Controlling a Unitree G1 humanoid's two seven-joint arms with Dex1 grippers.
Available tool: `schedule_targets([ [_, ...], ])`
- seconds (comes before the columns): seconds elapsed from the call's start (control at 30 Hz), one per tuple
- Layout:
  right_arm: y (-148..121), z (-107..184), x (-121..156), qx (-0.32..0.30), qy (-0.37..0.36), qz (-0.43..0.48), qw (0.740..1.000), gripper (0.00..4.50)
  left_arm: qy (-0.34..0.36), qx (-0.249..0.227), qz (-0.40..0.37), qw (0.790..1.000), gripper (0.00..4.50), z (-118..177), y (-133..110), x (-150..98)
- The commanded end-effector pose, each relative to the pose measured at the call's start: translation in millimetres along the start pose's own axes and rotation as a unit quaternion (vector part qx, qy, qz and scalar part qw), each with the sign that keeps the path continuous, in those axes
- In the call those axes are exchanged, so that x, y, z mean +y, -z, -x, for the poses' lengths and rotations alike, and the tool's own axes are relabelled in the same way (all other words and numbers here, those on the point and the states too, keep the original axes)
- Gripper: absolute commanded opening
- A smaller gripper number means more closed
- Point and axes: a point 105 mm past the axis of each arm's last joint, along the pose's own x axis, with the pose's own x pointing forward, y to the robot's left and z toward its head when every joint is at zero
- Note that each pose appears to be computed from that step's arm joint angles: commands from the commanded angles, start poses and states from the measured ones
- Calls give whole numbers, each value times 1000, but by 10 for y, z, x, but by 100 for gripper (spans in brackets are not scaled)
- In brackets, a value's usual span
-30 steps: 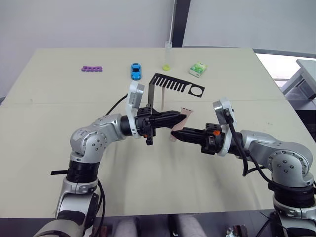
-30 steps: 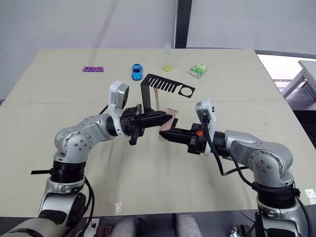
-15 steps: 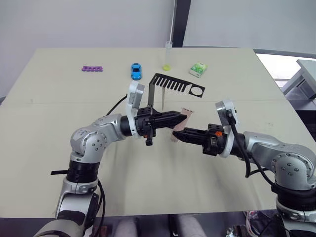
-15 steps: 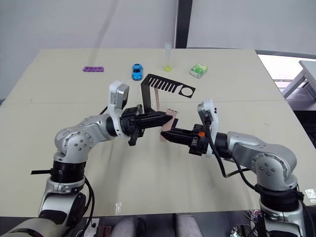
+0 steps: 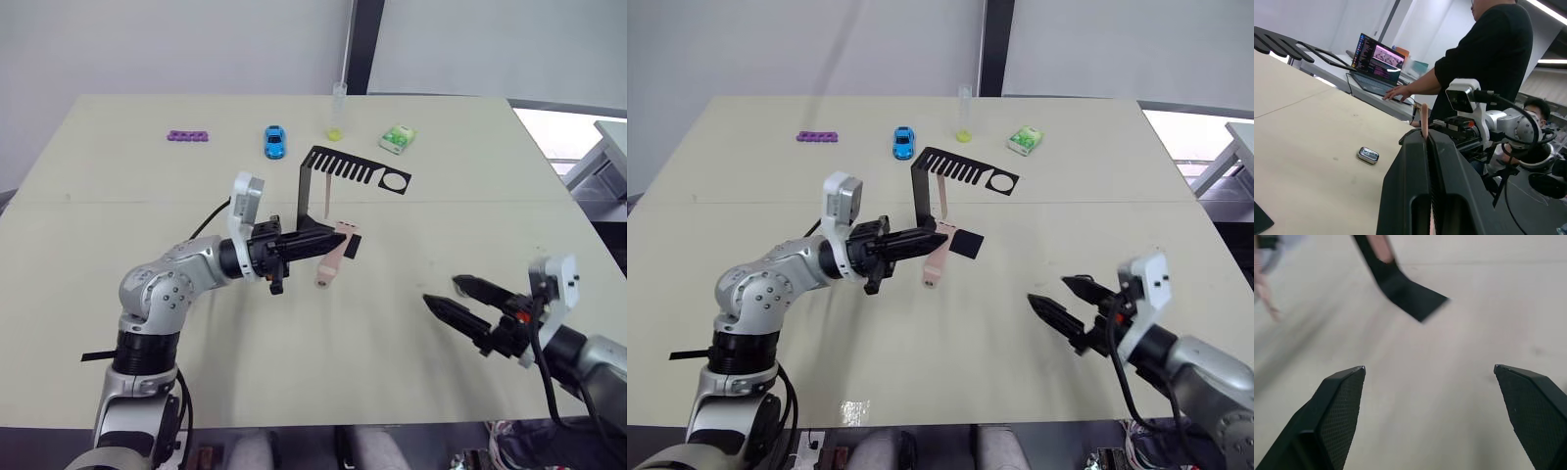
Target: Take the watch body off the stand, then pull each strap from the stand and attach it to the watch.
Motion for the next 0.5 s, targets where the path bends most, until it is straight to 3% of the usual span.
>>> schedule_targets([
  [0.03, -64, 158, -106, -30, 71, 36, 996, 446, 20, 22, -57, 998, 0, -8, -16, -77],
  [0.3, 203, 394, -225, 0, 163, 42, 986, 446, 38, 106, -140, 984, 0, 100, 219, -82],
  [0.5, 343, 341, -338, 9, 195, 30, 980, 446, 48, 128, -162, 977, 0, 125, 267, -95],
])
